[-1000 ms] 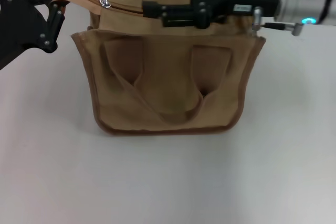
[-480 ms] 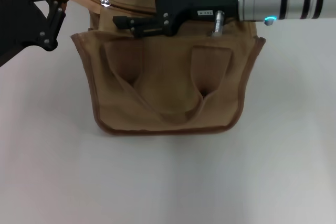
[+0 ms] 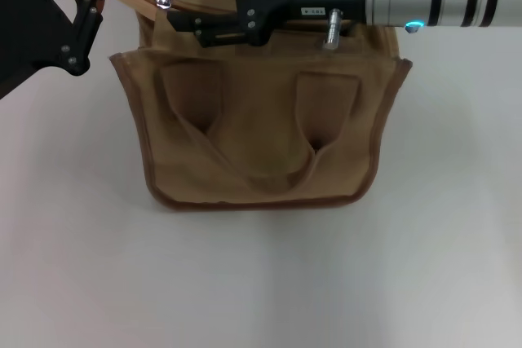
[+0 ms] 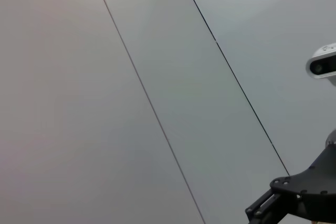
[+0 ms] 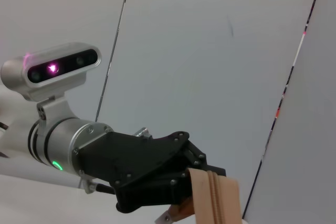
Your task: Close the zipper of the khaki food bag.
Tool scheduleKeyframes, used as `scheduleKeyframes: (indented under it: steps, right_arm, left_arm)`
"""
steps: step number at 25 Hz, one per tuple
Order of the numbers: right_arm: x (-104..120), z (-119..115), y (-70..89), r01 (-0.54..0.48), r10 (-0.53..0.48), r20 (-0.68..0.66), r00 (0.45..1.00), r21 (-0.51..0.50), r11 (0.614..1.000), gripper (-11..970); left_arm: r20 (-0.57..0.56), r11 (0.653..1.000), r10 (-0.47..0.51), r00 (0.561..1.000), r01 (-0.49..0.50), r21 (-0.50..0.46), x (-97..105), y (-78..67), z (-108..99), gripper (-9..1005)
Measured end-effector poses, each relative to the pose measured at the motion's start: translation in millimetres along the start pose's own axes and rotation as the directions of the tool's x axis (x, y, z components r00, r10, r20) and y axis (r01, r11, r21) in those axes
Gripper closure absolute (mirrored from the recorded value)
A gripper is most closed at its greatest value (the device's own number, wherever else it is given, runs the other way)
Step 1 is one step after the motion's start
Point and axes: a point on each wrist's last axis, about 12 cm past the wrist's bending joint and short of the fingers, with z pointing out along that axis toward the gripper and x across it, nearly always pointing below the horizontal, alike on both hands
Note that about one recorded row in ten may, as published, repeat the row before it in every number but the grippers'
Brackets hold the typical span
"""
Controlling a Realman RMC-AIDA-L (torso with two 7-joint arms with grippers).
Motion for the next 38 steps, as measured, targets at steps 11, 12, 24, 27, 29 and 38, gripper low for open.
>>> scheduleKeyframes:
  steps: [11,12,24,27,29,38]
  right_arm:
    - [-5,-20,-4.5,0.170,-0.171,0.002,0.985,0.067,0.983,197]
    - [-5,-20,-5.4,0.188,-0.188,-0.002,0.982,0.074,0.979,197]
    - [-5,-7,-9.5,0.351,-0.345,-0.070,0.936,0.099,0.931,201]
    - [-4,-6,-6.9,0.375,-0.370,-0.073,0.926,0.085,0.923,201]
    - [-2,-6,-5.2,0.389,-0.384,-0.074,0.920,0.079,0.918,201]
    - [-3,1,-2.7,0.426,-0.421,-0.078,0.904,0.063,0.903,202]
  left_arm:
    - [-0.012,1.000,-0.007,1.000,0.007,-0.010,1,1.0,-1,955]
    - [-0.012,1.000,-0.007,1.000,0.007,-0.010,1,1.0,-1,955]
    - [-0.004,1.000,-0.031,1.000,0.031,-0.007,1,-0.5,-1,952]
    - [-0.006,0.999,-0.037,0.999,0.037,-0.008,1,0.3,0,952]
    - [-0.006,0.999,-0.039,0.999,0.039,-0.007,1,0.5,0,951]
    - [0.003,0.999,-0.044,0.999,0.044,0.007,-1,0.3,2,949]
